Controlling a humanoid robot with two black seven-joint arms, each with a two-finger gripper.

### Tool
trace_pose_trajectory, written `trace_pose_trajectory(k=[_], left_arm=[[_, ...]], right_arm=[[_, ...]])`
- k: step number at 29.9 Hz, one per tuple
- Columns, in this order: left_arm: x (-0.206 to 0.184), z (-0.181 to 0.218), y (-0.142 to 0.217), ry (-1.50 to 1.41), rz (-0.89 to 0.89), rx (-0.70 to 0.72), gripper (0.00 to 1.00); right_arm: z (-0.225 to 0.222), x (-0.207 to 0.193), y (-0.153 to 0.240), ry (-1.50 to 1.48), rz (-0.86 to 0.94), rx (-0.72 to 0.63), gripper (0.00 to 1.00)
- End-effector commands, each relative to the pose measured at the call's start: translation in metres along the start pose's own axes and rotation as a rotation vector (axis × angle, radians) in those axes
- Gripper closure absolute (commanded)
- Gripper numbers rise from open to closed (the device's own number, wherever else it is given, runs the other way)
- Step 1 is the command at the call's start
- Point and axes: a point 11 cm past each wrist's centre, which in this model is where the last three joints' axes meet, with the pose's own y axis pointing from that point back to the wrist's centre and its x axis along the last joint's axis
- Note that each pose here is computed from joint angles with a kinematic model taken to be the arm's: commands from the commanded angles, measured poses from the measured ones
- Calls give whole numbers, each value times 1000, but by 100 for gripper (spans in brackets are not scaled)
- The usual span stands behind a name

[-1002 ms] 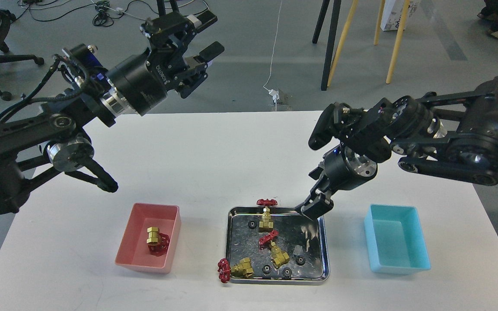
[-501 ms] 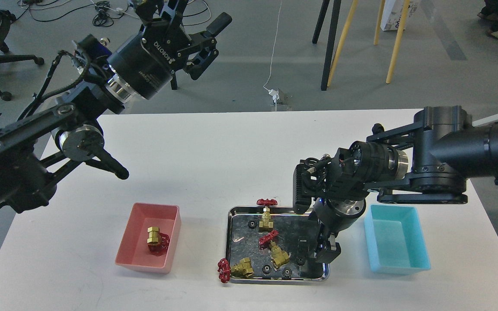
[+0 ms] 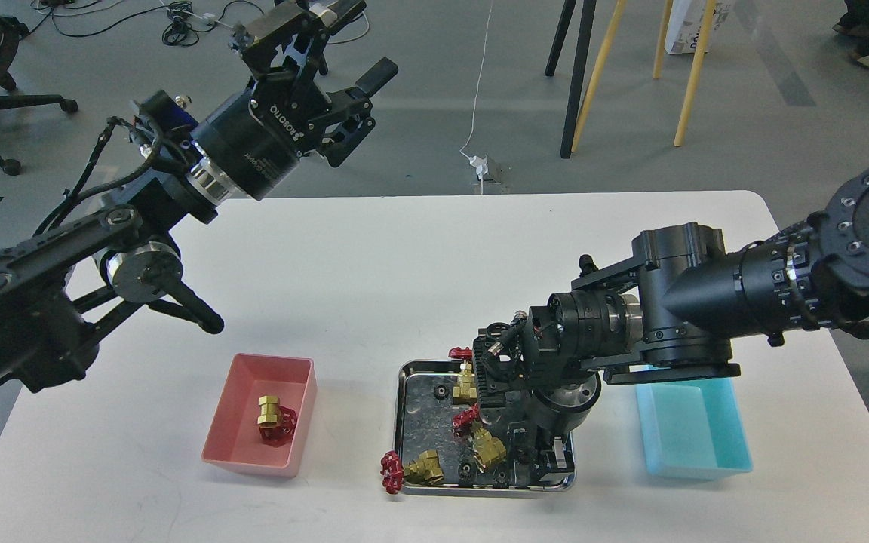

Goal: Place valve in pink box and gear in blue box
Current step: 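Lower the right gripper over a small dark gear on the tray, then close the right gripper on the dark gear among the valves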

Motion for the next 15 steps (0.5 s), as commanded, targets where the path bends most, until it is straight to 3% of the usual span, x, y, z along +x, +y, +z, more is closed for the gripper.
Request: trace_pose_trajectory(k=[1,15], left_arm=[[0,-2,2,4,4,3,29],[-2,-11,0,23,6,8,29]], right_arm=[[-1,-1,-5,-8,0,6,33],[2,-8,-15,-43,-3,1,39]])
